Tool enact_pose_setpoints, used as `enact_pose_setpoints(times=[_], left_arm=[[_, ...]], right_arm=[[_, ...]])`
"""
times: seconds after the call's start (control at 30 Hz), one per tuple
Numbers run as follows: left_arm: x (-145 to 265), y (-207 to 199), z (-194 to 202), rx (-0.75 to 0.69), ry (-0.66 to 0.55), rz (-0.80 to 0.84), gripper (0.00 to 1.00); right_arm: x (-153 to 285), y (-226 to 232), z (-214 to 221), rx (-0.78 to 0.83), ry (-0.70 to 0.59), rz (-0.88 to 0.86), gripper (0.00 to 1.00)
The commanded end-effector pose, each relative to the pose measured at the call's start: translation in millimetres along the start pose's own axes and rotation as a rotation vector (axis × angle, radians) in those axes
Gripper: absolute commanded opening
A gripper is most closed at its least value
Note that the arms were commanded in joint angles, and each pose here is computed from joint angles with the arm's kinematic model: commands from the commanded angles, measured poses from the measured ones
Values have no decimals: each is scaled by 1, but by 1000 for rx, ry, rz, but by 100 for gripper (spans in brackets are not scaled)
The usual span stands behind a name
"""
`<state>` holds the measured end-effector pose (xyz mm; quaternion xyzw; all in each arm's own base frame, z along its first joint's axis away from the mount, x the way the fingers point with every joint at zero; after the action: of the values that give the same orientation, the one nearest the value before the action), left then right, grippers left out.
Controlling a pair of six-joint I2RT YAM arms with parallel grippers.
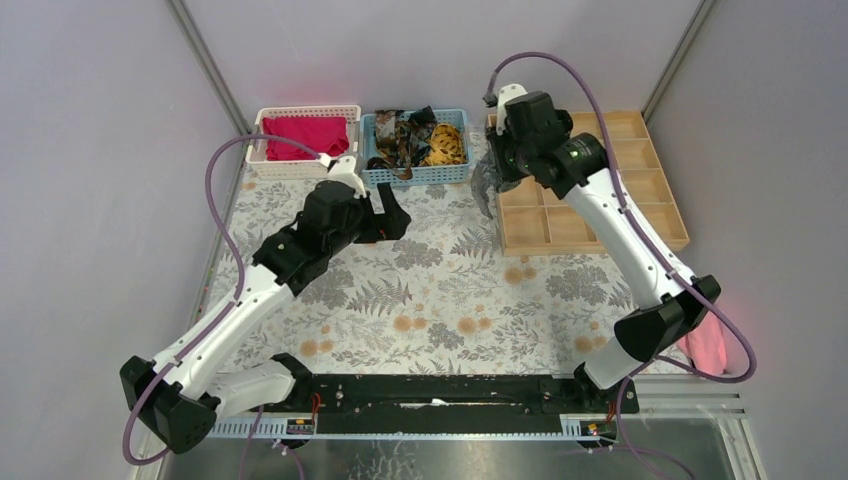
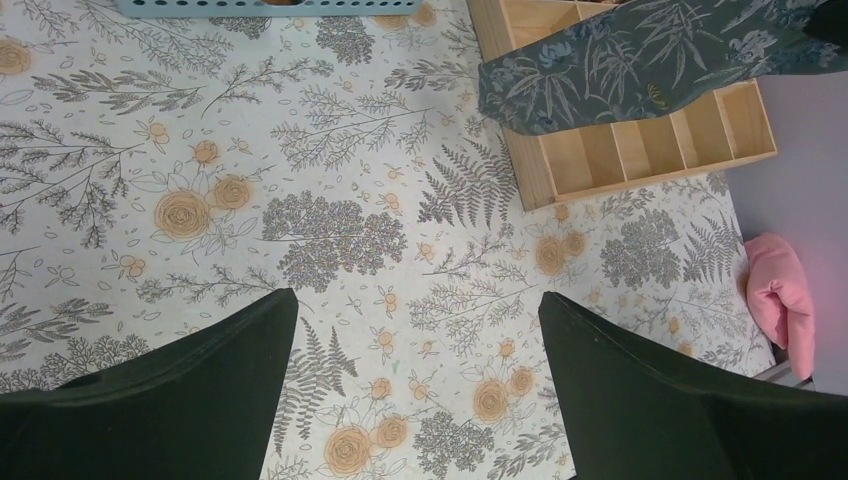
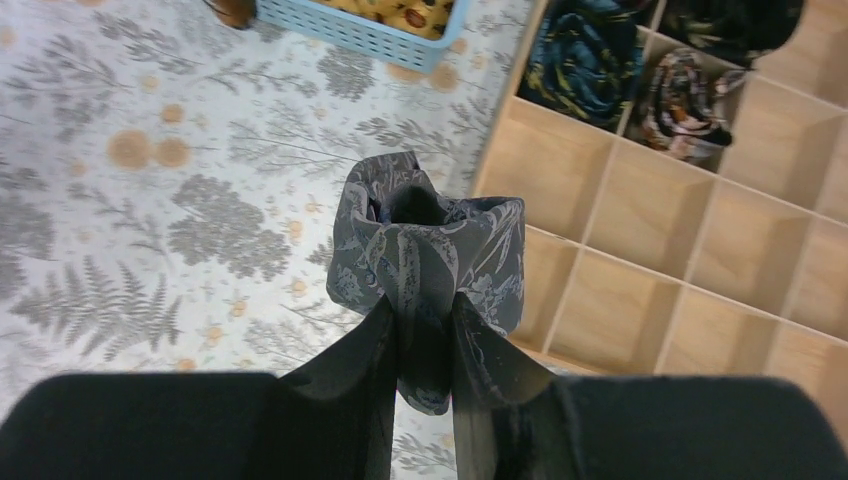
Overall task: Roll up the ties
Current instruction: Roll the tie at the center of the board.
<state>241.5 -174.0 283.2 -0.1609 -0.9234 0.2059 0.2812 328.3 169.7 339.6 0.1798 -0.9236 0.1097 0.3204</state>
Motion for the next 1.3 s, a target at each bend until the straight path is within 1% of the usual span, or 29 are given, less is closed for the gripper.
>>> enact_pose_setpoints(times=[0.0, 0.1, 0.2, 0.27, 0.4, 0.53, 0.63, 0.8, 0.9, 1.0, 1.1, 1.27], left_arm=[[1, 7, 4, 2, -9, -21, 99], [0, 14, 12, 4, 2, -42, 99], [1, 22, 20, -1, 10, -63, 99], [4, 26, 25, -2, 14, -74, 99], [10, 34, 34, -6, 11, -86, 99], [11, 41, 41, -9, 21, -100, 99], [5, 44, 51, 4, 48, -98, 99], [-7, 51, 68, 26, 68, -92, 99], [-13, 53, 72, 18, 62, -94, 99], [-21, 49, 73, -13, 44, -75, 99], [-34, 44, 81, -65, 59, -76, 99], [-55, 31, 91, -169, 70, -96, 99]], right_arm=[[-18, 11, 10, 183, 94, 163, 6], [-51, 39, 29, 242, 160, 123, 6], [-77, 73, 48, 306, 200, 66, 6], [-92, 97, 60, 332, 228, 0, 5], [-114, 137, 81, 333, 256, -170, 5], [-126, 158, 91, 303, 241, -318, 5], [-133, 165, 96, 295, 252, -393, 5], [-140, 162, 100, 263, 270, -477, 5], [-142, 156, 100, 189, 262, -577, 5], [-153, 139, 106, 89, 277, -669, 5], [-160, 133, 110, 14, 293, -790, 5], [-175, 133, 121, -28, 355, -897, 5]])
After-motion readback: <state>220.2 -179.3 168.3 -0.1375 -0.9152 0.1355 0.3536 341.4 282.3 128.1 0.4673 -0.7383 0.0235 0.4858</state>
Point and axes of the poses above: each gripper's point midway between its finger pads, its own x axis back along the fingers, its own y axis along the line the jaws close on, z = x × y, the point moved 6 cm from there along x, back along the fingers, and after that the axes turned 3 degrees about x, right-handed, at the moved point
